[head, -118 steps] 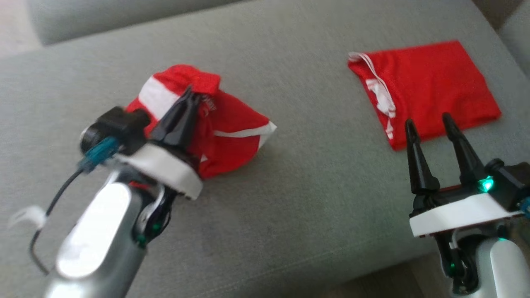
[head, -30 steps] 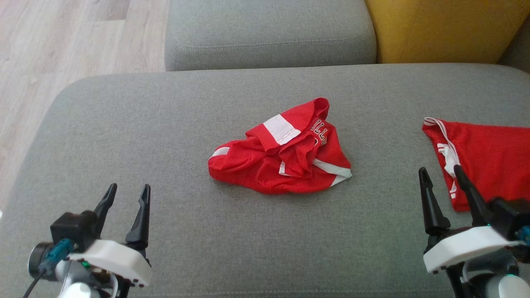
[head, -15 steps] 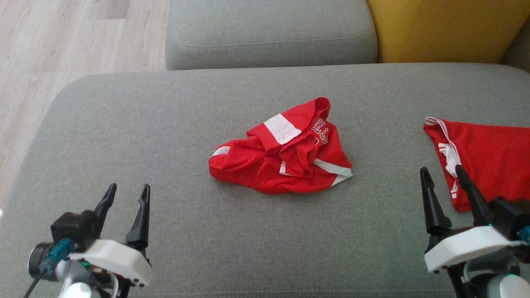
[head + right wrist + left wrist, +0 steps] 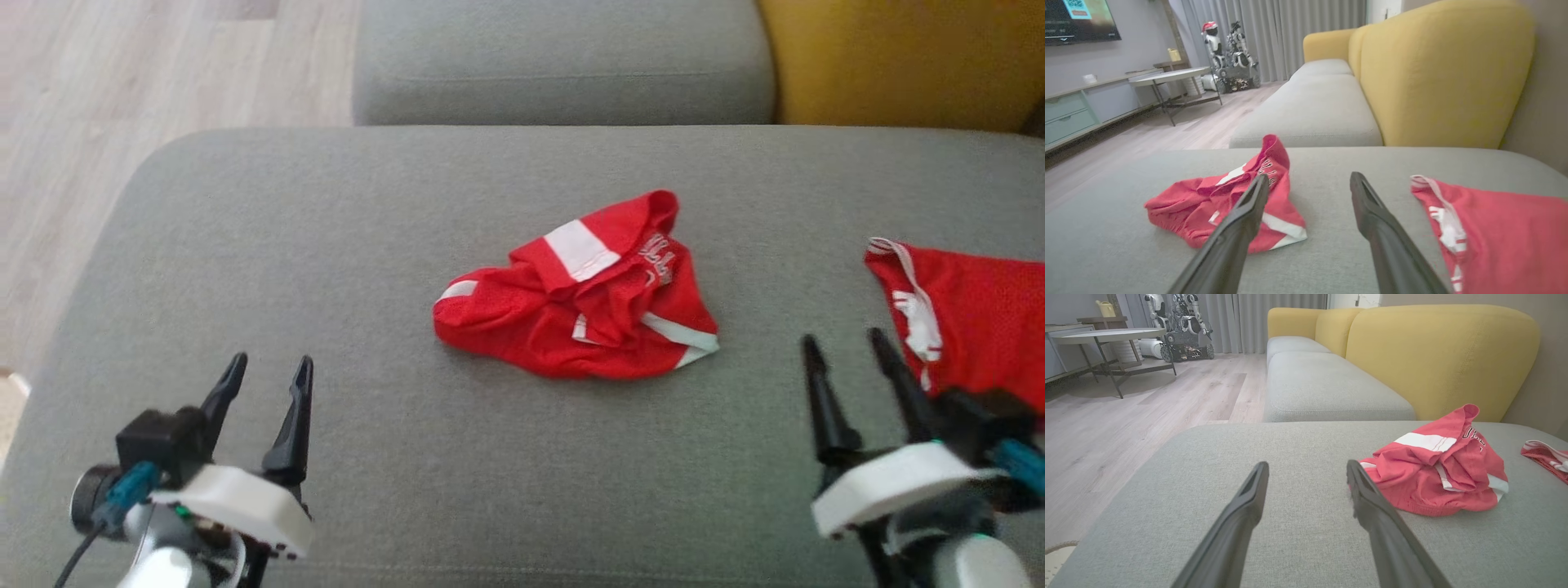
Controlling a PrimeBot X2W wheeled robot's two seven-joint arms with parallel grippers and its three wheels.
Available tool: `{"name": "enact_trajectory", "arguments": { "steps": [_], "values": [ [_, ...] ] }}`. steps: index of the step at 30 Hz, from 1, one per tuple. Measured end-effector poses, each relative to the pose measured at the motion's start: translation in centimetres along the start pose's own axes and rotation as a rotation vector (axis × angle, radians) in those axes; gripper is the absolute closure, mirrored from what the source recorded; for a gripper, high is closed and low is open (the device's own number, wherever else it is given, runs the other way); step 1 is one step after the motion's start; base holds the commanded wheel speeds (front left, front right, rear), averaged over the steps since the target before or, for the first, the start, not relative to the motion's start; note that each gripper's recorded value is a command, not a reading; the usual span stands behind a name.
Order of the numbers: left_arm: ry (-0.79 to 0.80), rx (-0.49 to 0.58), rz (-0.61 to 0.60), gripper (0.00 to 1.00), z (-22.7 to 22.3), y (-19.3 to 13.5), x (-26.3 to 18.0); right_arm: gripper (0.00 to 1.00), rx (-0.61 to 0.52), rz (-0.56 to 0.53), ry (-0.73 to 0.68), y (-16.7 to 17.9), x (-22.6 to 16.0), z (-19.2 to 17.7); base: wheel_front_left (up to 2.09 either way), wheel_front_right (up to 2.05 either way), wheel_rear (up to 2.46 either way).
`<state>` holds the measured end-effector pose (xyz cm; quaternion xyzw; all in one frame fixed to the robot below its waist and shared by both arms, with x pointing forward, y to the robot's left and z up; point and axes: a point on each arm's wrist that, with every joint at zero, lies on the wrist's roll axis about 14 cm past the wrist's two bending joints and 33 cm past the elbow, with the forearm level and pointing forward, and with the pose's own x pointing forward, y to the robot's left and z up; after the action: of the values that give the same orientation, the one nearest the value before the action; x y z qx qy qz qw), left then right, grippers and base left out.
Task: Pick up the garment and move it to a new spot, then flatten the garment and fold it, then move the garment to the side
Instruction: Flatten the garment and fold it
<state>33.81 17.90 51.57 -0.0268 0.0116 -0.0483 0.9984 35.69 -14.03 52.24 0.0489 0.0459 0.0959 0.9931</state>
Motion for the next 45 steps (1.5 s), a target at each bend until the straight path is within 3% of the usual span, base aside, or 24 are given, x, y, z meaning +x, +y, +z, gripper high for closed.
{"name": "enact_trajectory", "arguments": {
  "steps": [4,13,18,26,28,29,35,40,43,45],
  "values": [
    [-0.036,0.001,0.012,0.00,1.1,0.6,0.2,0.00,0.003,0.136,0.036,4.2,2.5,-0.8,0.00,0.00,0.00],
    [-0.073,0.017,0.086,0.00,1.9,3.2,0.1,0.00,-0.145,0.452,0.184,13.5,8.7,-4.3,0.00,0.00,0.00],
    [-0.052,0.020,0.137,0.00,1.2,4.6,-0.3,0.00,-0.227,0.502,0.264,14.8,11.1,-6.7,0.00,0.00,0.00],
    [-0.026,0.021,0.177,0.00,0.1,5.8,0.2,0.00,-0.370,0.503,0.378,13.9,14.4,-10.4,0.00,0.00,0.00],
    [-0.024,0.021,0.177,0.00,-0.1,5.8,0.3,0.73,-0.380,0.493,0.393,13.5,14.8,-10.8,0.00,0.00,0.00],
    [-0.026,0.020,0.176,0.00,-0.1,5.8,0.4,1.00,-0.379,0.491,0.390,13.5,14.9,-10.8,0.00,0.00,0.00],
    [-0.029,0.018,0.151,0.00,-0.2,5.1,1.2,1.00,-0.348,0.493,0.288,14.0,15.3,-8.4,0.00,0.00,0.00],
    [-0.052,0.026,0.116,0.00,0.5,4.2,1.9,1.00,-0.290,0.497,0.098,14.9,15.1,-2.7,0.00,0.00,0.00],
    [-0.069,0.031,0.096,0.00,1.0,3.6,2.3,1.00,-0.268,0.479,-0.001,14.2,14.1,0.7,0.00,0.00,0.00],
    [-0.077,0.033,0.085,0.00,1.3,3.3,2.5,1.00,-0.269,0.447,0.002,12.6,12.8,0.9,0.00,0.00,0.00]
  ]
}}
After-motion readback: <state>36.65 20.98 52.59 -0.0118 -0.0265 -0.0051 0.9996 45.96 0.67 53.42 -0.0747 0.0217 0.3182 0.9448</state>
